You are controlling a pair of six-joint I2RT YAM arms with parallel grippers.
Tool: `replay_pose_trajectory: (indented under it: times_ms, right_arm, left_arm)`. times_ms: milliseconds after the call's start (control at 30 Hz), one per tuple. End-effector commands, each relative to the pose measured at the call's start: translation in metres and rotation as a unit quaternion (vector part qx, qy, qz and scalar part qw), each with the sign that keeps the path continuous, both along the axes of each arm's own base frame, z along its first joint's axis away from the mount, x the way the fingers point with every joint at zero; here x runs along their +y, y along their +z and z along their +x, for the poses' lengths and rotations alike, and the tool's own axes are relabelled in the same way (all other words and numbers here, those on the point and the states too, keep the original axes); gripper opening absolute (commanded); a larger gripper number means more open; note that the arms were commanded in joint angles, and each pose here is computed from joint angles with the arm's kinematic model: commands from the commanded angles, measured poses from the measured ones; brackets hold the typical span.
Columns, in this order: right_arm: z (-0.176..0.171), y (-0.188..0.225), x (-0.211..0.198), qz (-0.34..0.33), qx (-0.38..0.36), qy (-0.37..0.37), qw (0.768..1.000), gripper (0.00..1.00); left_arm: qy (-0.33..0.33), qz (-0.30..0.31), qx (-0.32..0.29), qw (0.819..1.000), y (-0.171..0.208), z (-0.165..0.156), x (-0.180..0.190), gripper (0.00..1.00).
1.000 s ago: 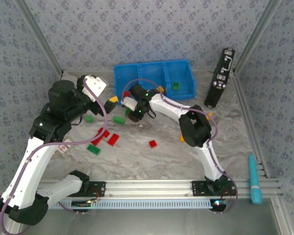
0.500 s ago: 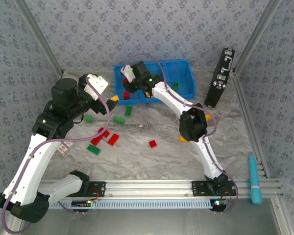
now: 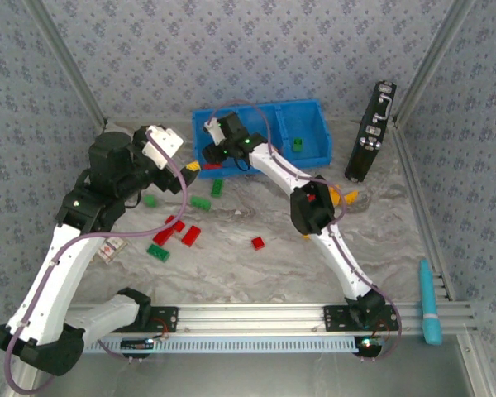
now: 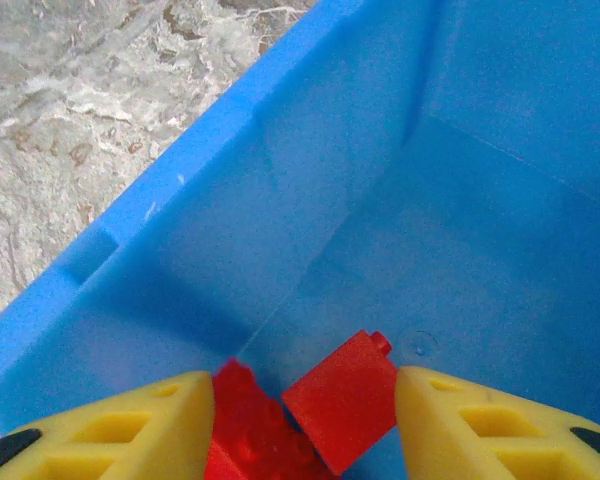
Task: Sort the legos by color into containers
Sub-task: Place the lego in the container, then pick up the lego from the center of the table.
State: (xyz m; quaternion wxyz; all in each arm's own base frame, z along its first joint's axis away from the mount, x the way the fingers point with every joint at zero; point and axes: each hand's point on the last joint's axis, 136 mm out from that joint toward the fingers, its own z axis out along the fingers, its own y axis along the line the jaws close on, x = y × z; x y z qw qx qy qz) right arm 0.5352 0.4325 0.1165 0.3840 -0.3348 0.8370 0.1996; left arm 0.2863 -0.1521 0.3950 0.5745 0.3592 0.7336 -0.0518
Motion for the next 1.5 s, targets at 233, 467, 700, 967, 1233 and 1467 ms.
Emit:
replay_pose_trajectory:
  times_ms: [233,467,700,967,1233,1467]
  right_arm:
    - [-0.025,0.037,0.004,0.024,0.002,0.002,1.000,0.57]
    - [-0.049,0.057,-0.006,0.029,0.049,-0.106,0.993,0.50]
    - [-0.089,0.034,-0.021,0.037,0.141,-0.187,0.971,0.41]
    - [-0.123,-0.025,-0.025,0.071,0.260,-0.241,0.932,0.44]
    - [-0.108,-0.057,-0.008,0.104,0.281,-0.247,0.922,0.60]
    - [-0.104,-0.086,-0.017,0.038,0.277,-0.265,0.923,0.60]
  left_arm:
    - [-0.014,-0.017,-0.010,1.000,0.012,0.004,-0.006,1.00]
    - [-0.018,-0.021,-0.012,1.000,0.014,0.002,-0.007,1.00]
    - [-0.019,-0.025,-0.019,0.999,0.015,-0.004,-0.005,1.00]
    - [-0.021,-0.032,-0.030,0.999,0.020,-0.013,-0.001,1.00]
    - [-0.022,-0.036,-0.039,0.998,0.025,-0.020,0.001,1.00]
    - [-0.019,-0.036,-0.044,0.998,0.027,-0.024,0.004,1.00]
